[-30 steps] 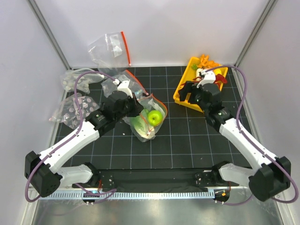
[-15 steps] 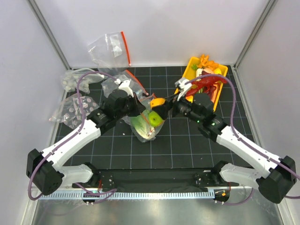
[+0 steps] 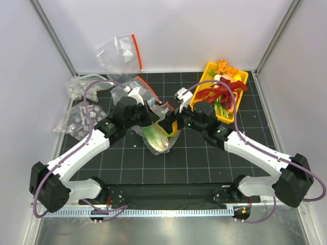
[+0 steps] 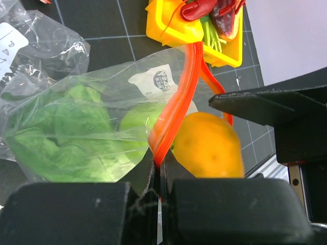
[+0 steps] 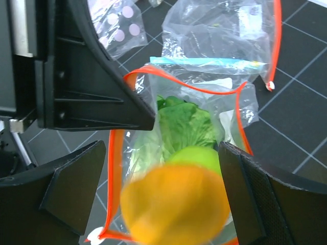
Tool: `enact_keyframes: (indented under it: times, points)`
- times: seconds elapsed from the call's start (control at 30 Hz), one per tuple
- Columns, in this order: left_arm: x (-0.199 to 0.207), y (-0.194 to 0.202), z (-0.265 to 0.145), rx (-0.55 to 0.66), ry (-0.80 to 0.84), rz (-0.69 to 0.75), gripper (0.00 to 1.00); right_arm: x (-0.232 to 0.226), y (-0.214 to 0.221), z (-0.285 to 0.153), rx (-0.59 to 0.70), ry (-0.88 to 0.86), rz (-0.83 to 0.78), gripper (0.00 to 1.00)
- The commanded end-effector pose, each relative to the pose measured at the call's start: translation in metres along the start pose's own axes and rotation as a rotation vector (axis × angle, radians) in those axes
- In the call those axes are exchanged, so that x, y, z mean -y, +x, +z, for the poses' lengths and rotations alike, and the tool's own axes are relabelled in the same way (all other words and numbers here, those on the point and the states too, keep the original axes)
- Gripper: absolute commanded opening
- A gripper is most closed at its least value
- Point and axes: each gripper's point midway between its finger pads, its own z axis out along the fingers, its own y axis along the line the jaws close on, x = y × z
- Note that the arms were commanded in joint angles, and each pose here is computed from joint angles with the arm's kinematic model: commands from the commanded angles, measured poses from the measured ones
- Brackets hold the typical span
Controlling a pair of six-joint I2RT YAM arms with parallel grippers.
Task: Place the food in the zip-top bag and seal the zipper
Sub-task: Place the fake fruit in the zipper food storage bag, then adjust the zipper food storage bag at the center of the board.
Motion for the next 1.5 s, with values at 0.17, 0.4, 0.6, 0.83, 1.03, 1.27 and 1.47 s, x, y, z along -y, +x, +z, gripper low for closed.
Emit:
enact_keyframes:
  times: [0.17, 0.4, 0.6, 0.83, 1.03, 1.27, 1.47]
  points:
    - [-0.001, -0.015, -0.005, 0.039, 0.026, -0.038, 0.00, 0.008, -0.037, -0.015, 0.106, 0.080, -0.026, 0.99]
    - [-0.014, -0.021, -0.009, 0.063, -0.010, -0.082, 0.00, 0.028, -0.037, -0.031, 0.068, 0.214, -0.033, 0.90]
    - [-0.025, -0.026, -0.011, 0.090, -0.051, -0.106, 0.01, 0.058, -0.018, -0.030, -0.044, 0.391, 0.009, 0.74]
    - [-0.043, -0.038, -0.025, 0.174, -0.140, -0.129, 0.00, 0.065, -0.004, -0.026, -0.142, 0.454, 0.069, 0.60]
    - [-0.058, -0.046, -0.039, 0.254, -0.211, -0.161, 0.00, 0.050, 0.005, -0.018, -0.214, 0.390, 0.122, 0.53]
    - [-0.060, -0.043, -0.036, 0.229, -0.231, -0.192, 0.05, 0.035, 0.008, -0.013, -0.260, 0.330, 0.166, 0.20]
    - [-0.041, -0.036, -0.024, 0.149, -0.142, -0.200, 0.01, 0.011, -0.028, -0.031, -0.193, 0.282, 0.218, 0.01]
